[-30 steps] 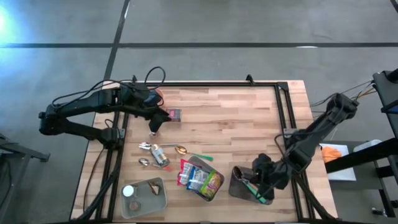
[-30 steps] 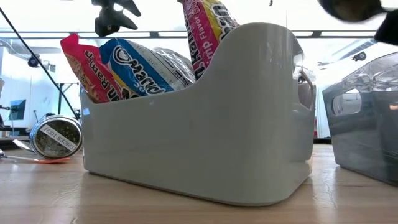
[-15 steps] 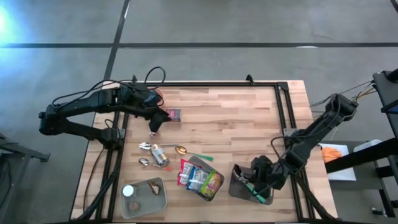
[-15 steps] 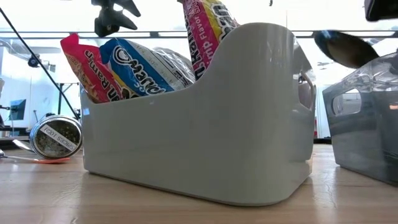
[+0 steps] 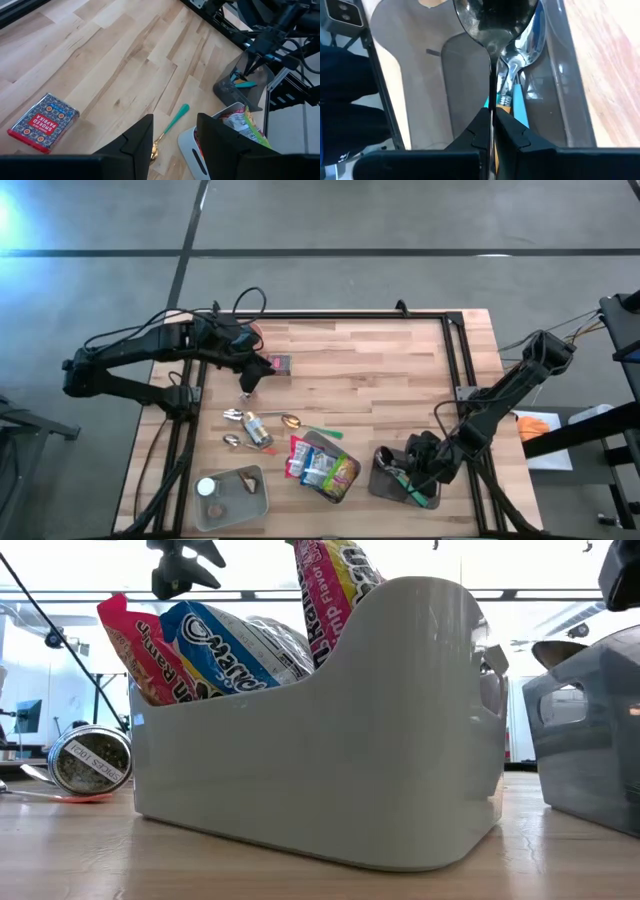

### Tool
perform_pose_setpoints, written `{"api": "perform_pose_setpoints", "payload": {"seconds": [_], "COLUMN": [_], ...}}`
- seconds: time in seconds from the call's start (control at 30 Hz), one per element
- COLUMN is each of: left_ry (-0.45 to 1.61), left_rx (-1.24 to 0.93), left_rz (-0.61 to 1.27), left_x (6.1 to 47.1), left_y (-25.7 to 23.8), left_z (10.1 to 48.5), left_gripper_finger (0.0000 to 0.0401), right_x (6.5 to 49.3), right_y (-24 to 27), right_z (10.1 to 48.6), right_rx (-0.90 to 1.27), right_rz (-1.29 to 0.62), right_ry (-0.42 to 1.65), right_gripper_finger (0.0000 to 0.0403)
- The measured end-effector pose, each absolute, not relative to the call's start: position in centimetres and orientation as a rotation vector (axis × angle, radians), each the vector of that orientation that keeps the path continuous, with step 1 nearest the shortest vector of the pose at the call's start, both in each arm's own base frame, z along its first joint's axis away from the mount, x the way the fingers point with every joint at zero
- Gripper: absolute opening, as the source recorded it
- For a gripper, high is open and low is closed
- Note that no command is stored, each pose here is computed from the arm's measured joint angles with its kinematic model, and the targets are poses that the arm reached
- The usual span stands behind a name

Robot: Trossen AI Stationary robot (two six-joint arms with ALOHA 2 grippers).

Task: Pick & Place Food Item
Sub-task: Put the black spoon into the black bin

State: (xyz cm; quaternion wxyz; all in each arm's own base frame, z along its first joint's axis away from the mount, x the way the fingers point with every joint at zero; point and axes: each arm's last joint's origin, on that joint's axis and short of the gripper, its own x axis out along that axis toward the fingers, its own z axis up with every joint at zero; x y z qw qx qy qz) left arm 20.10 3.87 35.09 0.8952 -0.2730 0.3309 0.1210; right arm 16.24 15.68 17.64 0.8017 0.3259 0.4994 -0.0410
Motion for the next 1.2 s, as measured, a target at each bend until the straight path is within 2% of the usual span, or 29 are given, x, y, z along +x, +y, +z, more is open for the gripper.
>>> {"api": "perform_pose_setpoints", "payload": {"seconds": [1.2], "left_ry": [0.686], "left_rx": [-0.568], "left_rz": [0.251], "left_x": [20.1], "left_y": [3.9], "left_z": [35.1], "left_gripper_finger": [0.0155], "right_x": [15.9], "right_y": [14.9], "right_z": [16.0], "right_rx": [0.797], "right_rz": [-0.149], "right_ry": [1.093], "right_gripper_finger": [0.0008]}}
